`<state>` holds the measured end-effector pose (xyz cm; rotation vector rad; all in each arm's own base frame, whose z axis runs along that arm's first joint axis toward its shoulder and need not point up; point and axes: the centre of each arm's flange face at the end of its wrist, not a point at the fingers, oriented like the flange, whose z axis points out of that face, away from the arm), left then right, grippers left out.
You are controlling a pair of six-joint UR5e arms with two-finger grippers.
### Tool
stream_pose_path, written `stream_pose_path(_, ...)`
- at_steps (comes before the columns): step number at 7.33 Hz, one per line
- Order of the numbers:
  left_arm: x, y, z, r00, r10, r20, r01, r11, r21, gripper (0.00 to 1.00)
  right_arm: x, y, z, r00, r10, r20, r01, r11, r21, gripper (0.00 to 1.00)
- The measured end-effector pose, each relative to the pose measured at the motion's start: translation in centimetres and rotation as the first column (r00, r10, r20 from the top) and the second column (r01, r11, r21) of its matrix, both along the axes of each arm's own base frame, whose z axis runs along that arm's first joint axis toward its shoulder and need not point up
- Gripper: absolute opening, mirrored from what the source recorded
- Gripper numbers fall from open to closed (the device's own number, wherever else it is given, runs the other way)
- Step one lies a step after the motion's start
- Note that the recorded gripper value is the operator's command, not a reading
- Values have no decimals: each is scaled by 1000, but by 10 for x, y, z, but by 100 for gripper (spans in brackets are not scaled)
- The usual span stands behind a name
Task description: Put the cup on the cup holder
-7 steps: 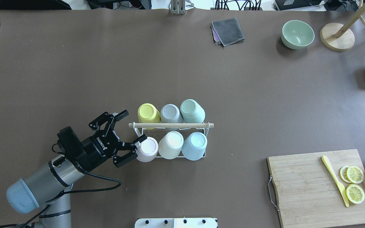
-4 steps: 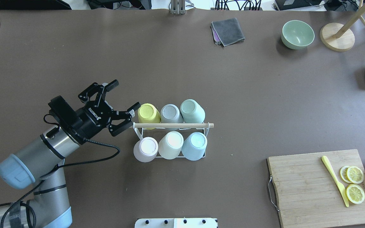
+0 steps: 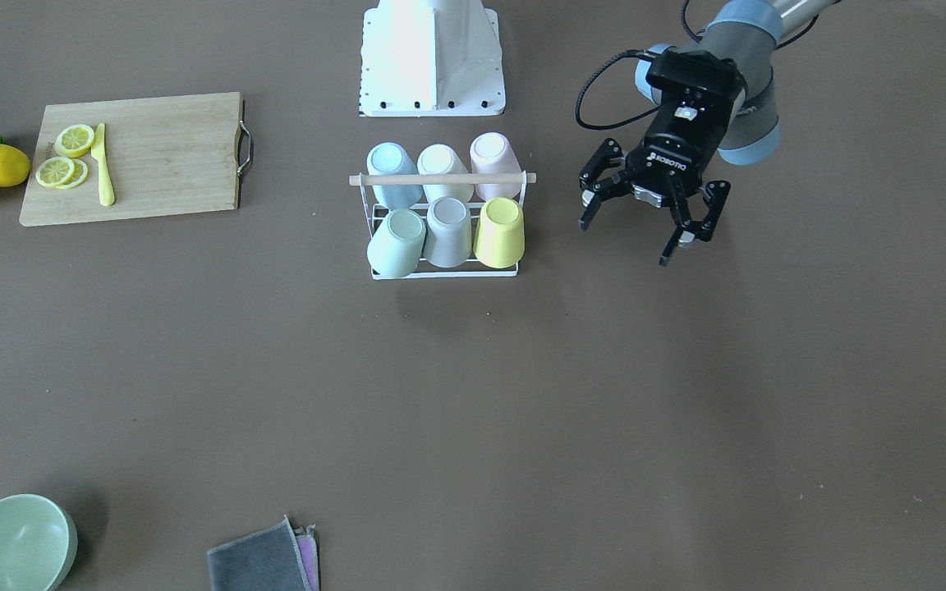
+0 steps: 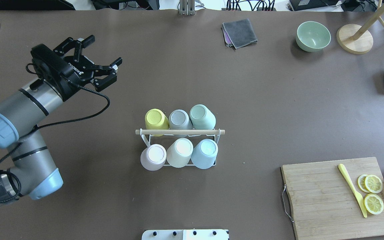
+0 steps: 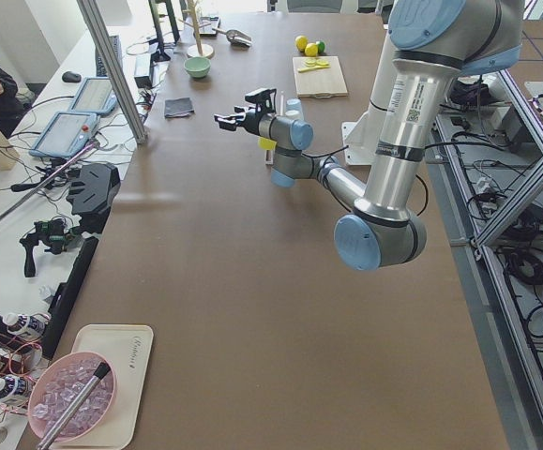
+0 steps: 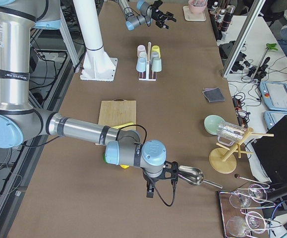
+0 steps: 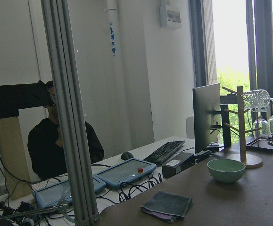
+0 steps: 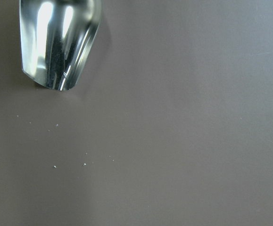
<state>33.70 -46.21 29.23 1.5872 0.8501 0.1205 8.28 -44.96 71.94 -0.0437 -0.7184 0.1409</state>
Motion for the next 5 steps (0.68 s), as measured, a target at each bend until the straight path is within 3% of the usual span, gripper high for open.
stream_pose_path(2,-56,-57,15,987,4,158,18,990,-140,98,-12,-10,-9,1000,10,12,-10,1000,-17,100)
stream_pose_path(3,-83,-75,18,973,27,230,27,974,-226,98,-16,-12,-13,1000,6,21,-6,1000,-13,100)
stream_pose_path(5,-123,-82,17,931,131,341,31,902,-431,98,-20,-14,-17,1000,-1,26,1,1000,-3,100)
